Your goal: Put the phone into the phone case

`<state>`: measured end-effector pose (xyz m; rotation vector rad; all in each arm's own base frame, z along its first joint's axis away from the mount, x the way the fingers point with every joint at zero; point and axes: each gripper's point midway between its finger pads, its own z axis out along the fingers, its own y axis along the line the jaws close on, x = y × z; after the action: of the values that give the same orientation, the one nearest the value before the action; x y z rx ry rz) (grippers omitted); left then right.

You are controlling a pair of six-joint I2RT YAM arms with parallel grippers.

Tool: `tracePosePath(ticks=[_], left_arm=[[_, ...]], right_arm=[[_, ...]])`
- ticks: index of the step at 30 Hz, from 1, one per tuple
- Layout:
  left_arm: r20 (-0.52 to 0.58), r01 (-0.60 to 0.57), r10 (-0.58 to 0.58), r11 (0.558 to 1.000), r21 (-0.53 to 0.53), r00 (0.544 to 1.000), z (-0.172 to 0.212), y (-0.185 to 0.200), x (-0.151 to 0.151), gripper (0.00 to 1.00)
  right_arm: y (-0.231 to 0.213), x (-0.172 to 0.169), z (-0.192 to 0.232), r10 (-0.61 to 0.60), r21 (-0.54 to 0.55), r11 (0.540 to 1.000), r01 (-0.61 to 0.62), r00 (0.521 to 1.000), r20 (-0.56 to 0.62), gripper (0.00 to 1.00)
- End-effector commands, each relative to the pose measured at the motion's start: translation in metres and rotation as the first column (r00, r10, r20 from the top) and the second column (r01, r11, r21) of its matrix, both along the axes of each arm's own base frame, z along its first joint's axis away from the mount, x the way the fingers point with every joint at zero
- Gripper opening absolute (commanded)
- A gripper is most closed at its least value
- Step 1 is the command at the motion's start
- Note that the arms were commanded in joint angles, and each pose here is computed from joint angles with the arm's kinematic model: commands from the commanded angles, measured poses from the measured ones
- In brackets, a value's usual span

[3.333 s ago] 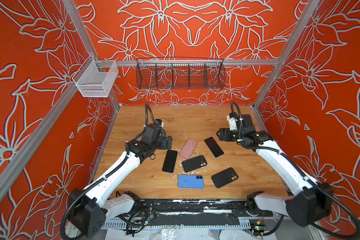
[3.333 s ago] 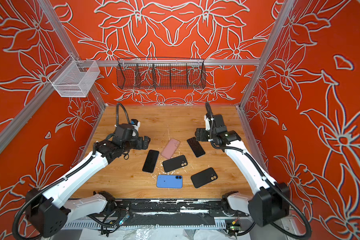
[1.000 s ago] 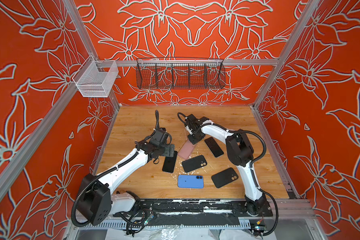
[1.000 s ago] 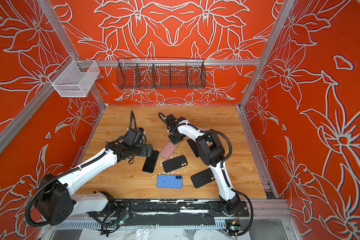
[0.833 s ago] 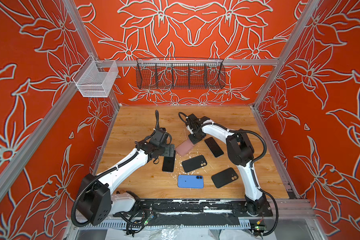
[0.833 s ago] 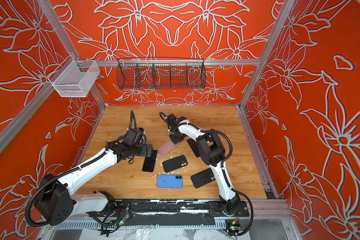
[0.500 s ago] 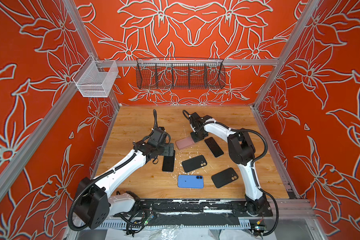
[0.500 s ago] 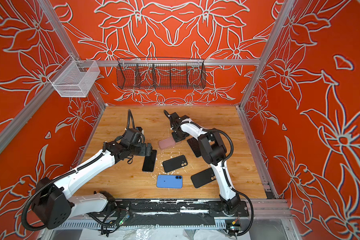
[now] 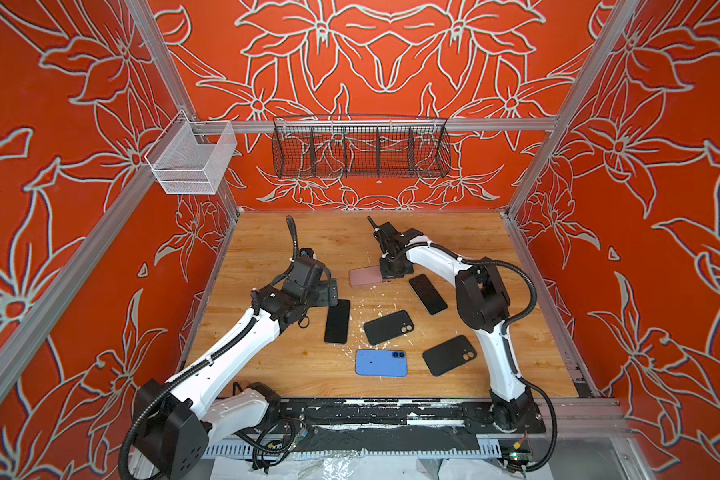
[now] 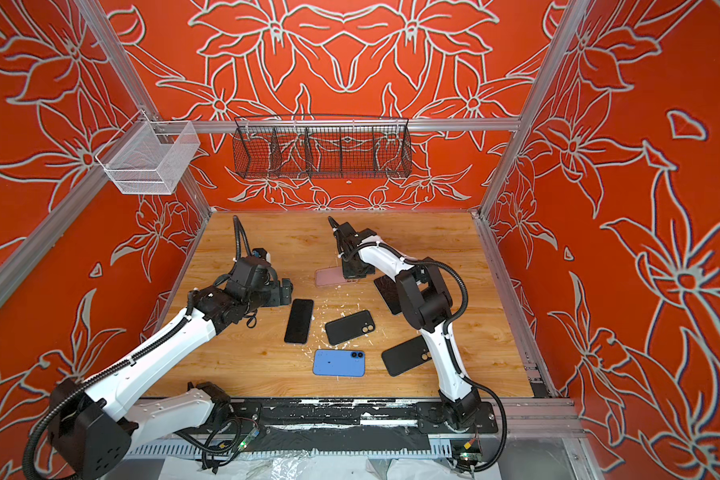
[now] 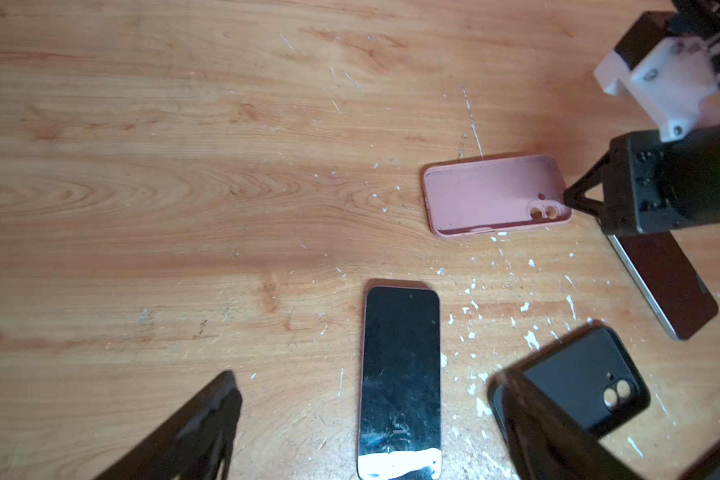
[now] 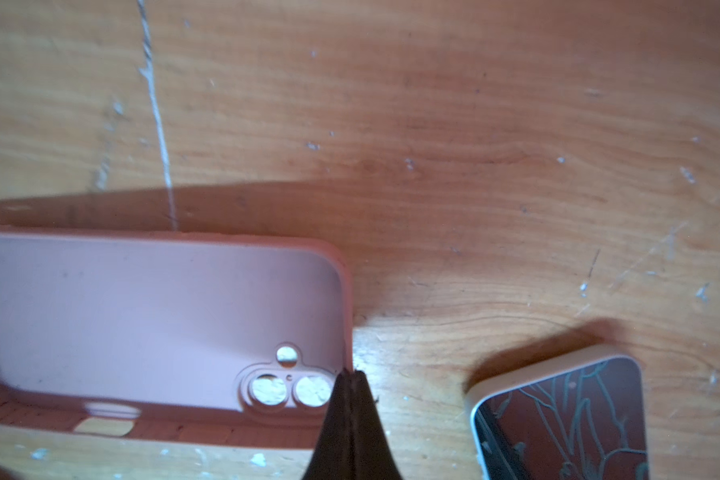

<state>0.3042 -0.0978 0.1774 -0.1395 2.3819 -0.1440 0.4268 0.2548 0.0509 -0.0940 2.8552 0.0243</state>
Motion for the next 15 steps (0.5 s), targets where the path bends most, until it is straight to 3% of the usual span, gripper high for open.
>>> tracePosePath(ticks=[1,15], left_arm=[[0.023,-0.075,0.076,0.997,-0.012,0.997,0.002,0.015,-0.002,0.97],[0.029,-0.093,0.095,0.994,-0.058,0.995,0.006,0.019,-0.003,0.97]], right_arm=[[0.008,0.006,0.032,-0.105,0.032,0.994,0.102,0.991,0.084,0.00],[0.070,0.014,0.029,-0.103,0.110,0.990,0.091,0.989,0.105,0.00]])
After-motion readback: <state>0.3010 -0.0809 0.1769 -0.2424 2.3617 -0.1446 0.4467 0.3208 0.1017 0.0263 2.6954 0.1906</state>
